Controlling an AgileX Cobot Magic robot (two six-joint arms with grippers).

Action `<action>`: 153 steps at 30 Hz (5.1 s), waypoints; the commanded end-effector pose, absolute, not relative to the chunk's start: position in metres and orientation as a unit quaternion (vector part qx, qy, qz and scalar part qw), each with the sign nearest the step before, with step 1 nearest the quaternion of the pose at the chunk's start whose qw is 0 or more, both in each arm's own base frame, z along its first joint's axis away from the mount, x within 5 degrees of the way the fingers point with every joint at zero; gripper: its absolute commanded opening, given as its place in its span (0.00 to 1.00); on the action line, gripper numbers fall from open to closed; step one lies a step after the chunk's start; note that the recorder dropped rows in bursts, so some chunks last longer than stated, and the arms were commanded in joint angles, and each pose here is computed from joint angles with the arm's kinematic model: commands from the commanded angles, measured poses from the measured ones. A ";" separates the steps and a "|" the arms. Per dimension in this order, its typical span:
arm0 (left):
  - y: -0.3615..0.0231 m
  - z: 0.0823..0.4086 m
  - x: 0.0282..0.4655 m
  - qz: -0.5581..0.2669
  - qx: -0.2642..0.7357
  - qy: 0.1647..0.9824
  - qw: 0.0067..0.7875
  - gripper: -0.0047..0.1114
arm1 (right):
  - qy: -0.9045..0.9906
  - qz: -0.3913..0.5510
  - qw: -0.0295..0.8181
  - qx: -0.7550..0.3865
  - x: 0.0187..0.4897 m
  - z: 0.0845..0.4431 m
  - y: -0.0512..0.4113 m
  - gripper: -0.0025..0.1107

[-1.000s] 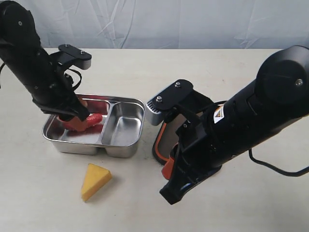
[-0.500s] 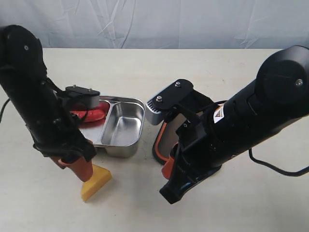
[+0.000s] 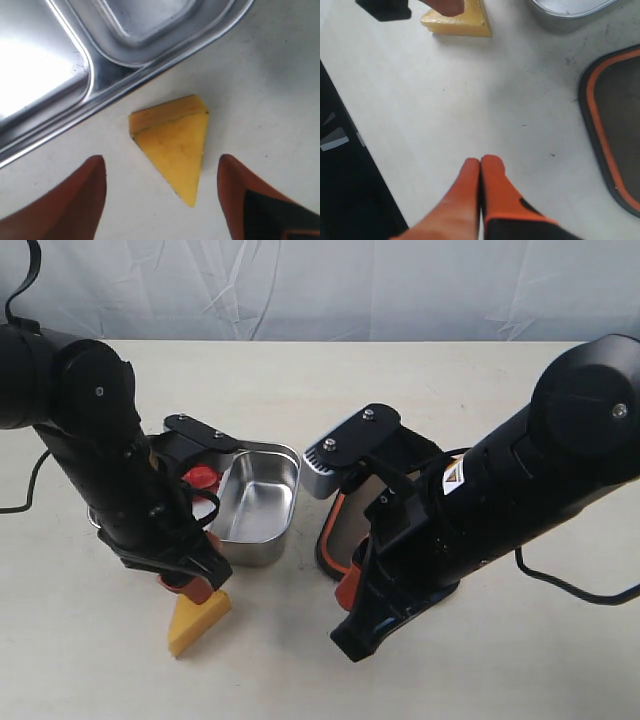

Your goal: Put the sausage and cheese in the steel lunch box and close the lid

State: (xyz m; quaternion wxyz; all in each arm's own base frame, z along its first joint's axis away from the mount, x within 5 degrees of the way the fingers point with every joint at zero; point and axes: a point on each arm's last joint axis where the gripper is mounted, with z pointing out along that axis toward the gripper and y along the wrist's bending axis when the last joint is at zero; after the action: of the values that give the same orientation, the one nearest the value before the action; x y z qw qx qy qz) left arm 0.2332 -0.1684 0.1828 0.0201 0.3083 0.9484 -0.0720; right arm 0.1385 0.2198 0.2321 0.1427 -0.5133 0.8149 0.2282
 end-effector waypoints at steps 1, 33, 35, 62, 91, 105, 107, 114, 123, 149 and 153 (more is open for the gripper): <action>-0.168 0.184 0.230 -0.072 0.304 0.950 0.015 0.56 | 0.812 0.226 0.151 -0.517 0.138 0.234 0.219 0.01; -0.171 0.116 0.225 -0.084 0.254 0.963 -0.032 0.48 | 0.812 0.227 0.151 -0.516 0.138 0.234 0.219 0.01; -0.172 0.115 0.224 -0.090 0.246 0.964 -0.038 0.34 | 0.812 0.227 0.151 -0.516 0.138 0.234 0.219 0.01; -0.175 0.208 0.225 -0.147 0.321 0.927 0.126 0.04 | 0.879 0.154 0.194 -0.408 0.157 0.232 0.211 0.01; -0.203 0.193 0.285 -0.091 0.364 0.912 0.167 0.55 | 0.930 0.082 0.216 -0.285 0.160 0.247 0.185 0.12; -0.172 0.274 0.233 -0.117 0.370 0.900 0.200 0.04 | 0.974 0.073 0.201 -0.074 0.228 0.232 0.114 0.42; -0.172 0.276 0.232 -0.123 0.367 0.900 0.202 0.04 | 0.977 0.093 0.176 -0.073 0.233 0.220 0.118 0.44; -0.174 0.277 0.231 -0.133 0.361 0.901 0.200 0.04 | 0.985 0.113 0.114 -0.058 0.249 0.173 0.134 0.44; -0.174 0.277 0.232 -0.134 0.360 0.900 0.206 0.04 | 0.989 0.097 0.084 -0.072 0.270 0.145 0.152 0.44; -0.176 0.278 0.231 -0.150 0.331 0.909 0.204 0.04 | 0.994 0.026 0.006 -0.103 0.280 0.110 0.150 0.01; -0.179 0.279 0.229 -0.174 0.319 0.911 0.195 0.15 | 0.994 -0.003 0.023 -0.109 0.281 0.121 0.144 0.01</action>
State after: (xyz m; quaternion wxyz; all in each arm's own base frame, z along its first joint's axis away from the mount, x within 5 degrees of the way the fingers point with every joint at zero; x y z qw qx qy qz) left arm 0.2328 -0.1763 0.2767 0.1984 0.3337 0.9090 -0.1517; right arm 0.2817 0.1497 0.1138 0.0206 -0.1007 0.9944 0.0231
